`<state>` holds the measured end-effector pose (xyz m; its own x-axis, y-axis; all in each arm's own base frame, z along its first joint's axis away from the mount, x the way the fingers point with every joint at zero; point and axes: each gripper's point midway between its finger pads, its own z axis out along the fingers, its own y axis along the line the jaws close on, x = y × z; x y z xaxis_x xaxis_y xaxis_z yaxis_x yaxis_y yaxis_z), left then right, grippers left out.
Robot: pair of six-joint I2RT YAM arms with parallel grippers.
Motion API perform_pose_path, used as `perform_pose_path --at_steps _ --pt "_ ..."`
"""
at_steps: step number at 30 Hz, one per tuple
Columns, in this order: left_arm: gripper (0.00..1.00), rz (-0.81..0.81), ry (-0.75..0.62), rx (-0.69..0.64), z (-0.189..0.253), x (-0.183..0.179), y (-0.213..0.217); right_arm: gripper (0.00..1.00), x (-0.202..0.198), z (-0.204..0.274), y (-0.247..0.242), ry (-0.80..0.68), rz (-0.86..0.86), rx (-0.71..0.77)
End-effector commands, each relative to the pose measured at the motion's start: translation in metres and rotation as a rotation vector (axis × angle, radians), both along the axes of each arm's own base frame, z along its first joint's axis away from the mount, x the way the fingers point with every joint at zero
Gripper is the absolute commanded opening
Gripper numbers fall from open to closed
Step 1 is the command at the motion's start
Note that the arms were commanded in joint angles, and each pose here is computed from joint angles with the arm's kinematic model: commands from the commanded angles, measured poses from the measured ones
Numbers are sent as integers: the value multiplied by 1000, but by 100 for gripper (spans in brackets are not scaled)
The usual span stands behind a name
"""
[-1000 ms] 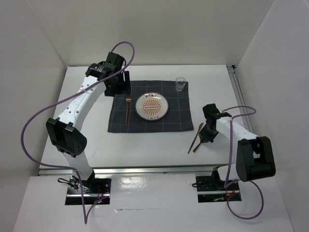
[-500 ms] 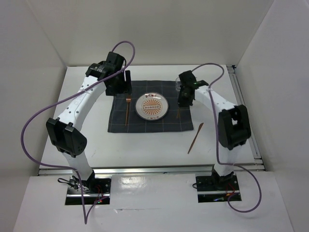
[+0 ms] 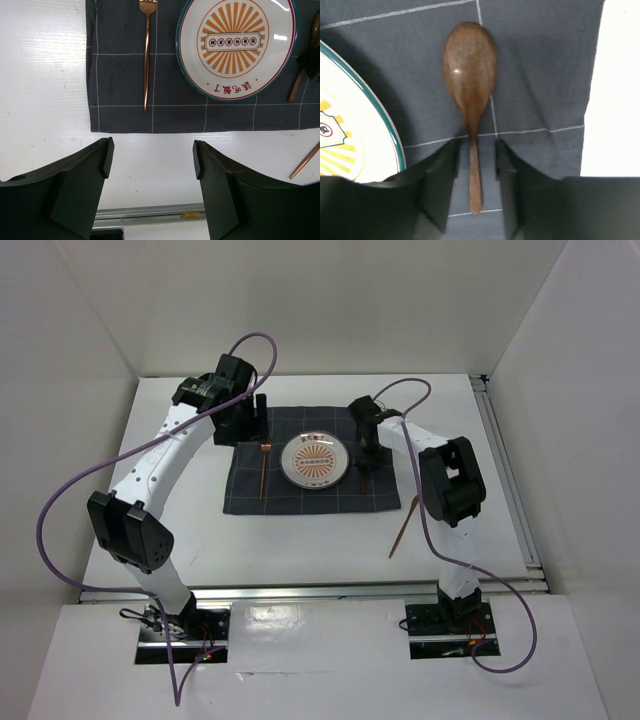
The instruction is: Set the dinner table for one person
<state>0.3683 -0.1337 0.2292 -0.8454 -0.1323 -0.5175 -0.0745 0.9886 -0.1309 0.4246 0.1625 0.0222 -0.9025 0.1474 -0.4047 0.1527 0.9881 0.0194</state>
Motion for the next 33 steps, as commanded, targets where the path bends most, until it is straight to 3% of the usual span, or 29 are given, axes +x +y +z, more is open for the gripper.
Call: perform_pose_path --at_steps 1,3,4,5,7,10,16,20,25,30,33 --pt "82 -16 -34 1 12 -4 3 47 13 47 1 -110 -25 7" --pt "82 -22 -30 -7 12 -5 1 56 15 67 -8 -160 -46 -19" --pt "82 -22 -39 -11 15 -4 1 56 8 84 -17 -179 -95 -34" --pt "82 -22 -39 -11 15 -4 1 65 1 85 -26 -186 -120 -61" --pt "82 -27 -48 -22 19 -3 -2 72 -22 94 -56 -193 -183 -73" --pt "82 -50 -44 -57 19 -1 -10 72 -52 101 -73 -194 -213 9" --pt "82 -67 -45 -85 18 1 -16 72 -149 47 -80 7 -314 98" --pt "82 -62 -48 -77 16 4 -16 64 -178 18 -74 70 -333 163" --pt "82 -62 -30 -72 11 1 -15 61 -183 1 -75 100 -336 147" --pt "82 -61 -12 -65 5 -1 -14 53 -184 -24 -76 130 -329 129" --pt "82 -70 -11 -65 4 -3 -17 39 -186 -33 -79 140 -346 112"
